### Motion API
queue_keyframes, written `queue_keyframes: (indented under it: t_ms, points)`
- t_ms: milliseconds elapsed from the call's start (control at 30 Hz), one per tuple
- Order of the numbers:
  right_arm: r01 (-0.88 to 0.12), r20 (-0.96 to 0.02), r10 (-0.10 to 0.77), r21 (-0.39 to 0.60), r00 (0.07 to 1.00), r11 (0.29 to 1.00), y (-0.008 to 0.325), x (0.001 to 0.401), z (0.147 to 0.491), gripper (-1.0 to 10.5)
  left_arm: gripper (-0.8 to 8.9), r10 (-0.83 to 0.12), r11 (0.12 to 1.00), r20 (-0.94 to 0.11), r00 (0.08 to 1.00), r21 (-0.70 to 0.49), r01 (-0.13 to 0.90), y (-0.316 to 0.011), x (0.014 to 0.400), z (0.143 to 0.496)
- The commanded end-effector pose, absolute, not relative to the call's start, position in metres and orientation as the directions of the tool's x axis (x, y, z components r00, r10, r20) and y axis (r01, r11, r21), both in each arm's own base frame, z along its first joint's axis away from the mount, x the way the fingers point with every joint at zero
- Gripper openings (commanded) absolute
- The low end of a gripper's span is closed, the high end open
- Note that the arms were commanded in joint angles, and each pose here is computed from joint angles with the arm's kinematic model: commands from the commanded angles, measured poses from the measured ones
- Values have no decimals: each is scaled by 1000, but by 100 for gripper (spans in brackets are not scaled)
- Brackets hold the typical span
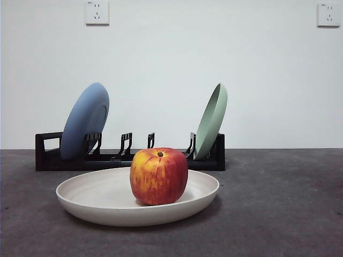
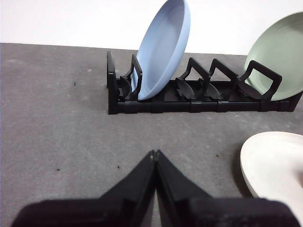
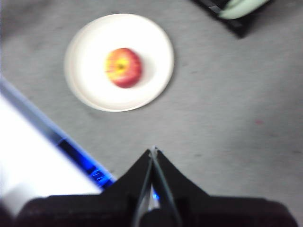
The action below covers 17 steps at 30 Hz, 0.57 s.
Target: Take the yellow plate from the plate rack,put the plate on the table,take the apple from the table,put the apple in the plate
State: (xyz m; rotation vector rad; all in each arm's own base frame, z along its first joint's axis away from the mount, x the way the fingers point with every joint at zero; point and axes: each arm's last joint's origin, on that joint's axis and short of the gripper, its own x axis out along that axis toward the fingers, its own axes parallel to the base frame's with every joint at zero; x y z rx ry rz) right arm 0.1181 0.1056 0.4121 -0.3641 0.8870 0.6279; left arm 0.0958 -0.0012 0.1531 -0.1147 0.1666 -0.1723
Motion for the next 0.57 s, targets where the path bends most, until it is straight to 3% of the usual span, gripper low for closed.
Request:
queue_keyframes:
  t_ms: [33,167,233,367,567]
  points:
    - [-614,-725,377,-80,576,785,90,115,424,1,-3,-175,979,-157,972,-136,155,-1,96,150]
    - [-536,-522,451,-13,724,844,64,107,441,2,-3,-176,978,-157,972,-136,155,-1,96,150]
    - [-488,-412,446,3,795,873,48,99,442,2,-3,-176,978,-157,972,-136,155,-1,96,150]
    - [-340,-277,321,-23,906,940,24,85,423,2,-3,-176,978,-157,972,-136,155,-1,96,150]
    - [-174,-67,168,-104,984,979,9,76,366,1,-3,-176,978,-157,972,-136,155,-1,96,150]
